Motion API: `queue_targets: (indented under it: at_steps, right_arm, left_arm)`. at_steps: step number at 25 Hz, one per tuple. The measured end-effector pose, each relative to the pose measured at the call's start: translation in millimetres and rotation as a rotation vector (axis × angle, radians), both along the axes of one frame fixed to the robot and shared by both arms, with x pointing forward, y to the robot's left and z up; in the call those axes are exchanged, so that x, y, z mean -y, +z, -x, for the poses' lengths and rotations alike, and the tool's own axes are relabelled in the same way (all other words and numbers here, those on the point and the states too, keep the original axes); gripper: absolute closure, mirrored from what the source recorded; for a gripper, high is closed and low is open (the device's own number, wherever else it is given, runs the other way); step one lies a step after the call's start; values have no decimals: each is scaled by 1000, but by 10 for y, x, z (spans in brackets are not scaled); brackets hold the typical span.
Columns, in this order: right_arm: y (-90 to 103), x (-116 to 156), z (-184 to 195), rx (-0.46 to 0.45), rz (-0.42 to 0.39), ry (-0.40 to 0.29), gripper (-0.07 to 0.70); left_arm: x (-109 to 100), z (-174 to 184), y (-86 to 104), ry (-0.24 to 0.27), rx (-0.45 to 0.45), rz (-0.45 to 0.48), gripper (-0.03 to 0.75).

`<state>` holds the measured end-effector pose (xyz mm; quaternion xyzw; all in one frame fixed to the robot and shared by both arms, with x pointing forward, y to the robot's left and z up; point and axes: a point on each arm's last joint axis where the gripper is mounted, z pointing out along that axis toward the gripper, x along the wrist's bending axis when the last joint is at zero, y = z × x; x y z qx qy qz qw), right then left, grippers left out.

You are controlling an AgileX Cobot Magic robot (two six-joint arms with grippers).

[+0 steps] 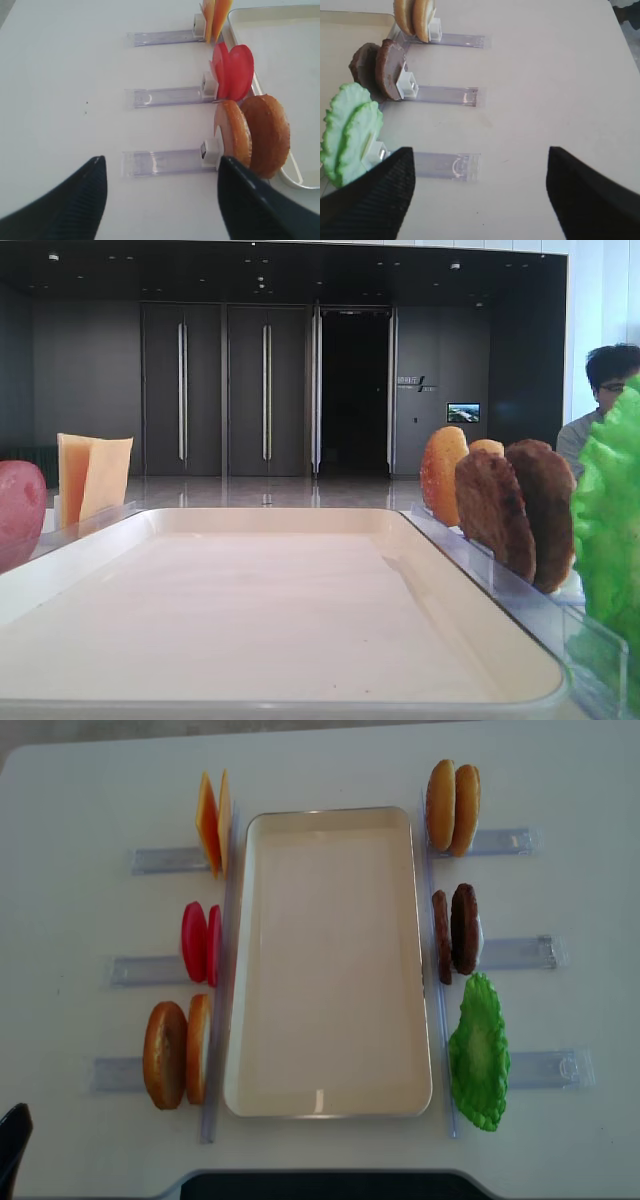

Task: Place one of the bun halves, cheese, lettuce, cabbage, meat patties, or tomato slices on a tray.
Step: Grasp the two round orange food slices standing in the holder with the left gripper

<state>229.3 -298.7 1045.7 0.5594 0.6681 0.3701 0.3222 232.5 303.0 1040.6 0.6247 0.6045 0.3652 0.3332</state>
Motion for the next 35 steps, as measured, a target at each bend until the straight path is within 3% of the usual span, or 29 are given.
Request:
queue_targets:
  at_steps: [7,12,17,25,35]
  right_arm:
    - [0,0,0,0,0,0,86]
    - [0,0,0,0,0,0,86]
    - [0,0,0,0,0,0,86]
    - [0,0,0,0,0,0,86]
    - [0,0,0,0,0,0,86]
  left_arm:
    - [0,13,9,2,-5,3,198]
    - [-12,49,60,49,-53,51,216]
    - [-14,-94,169,98,-192,111,230]
    - [11,-579,350,116,-418,155,239]
    - [57,-1325,229,111,-662,201,241]
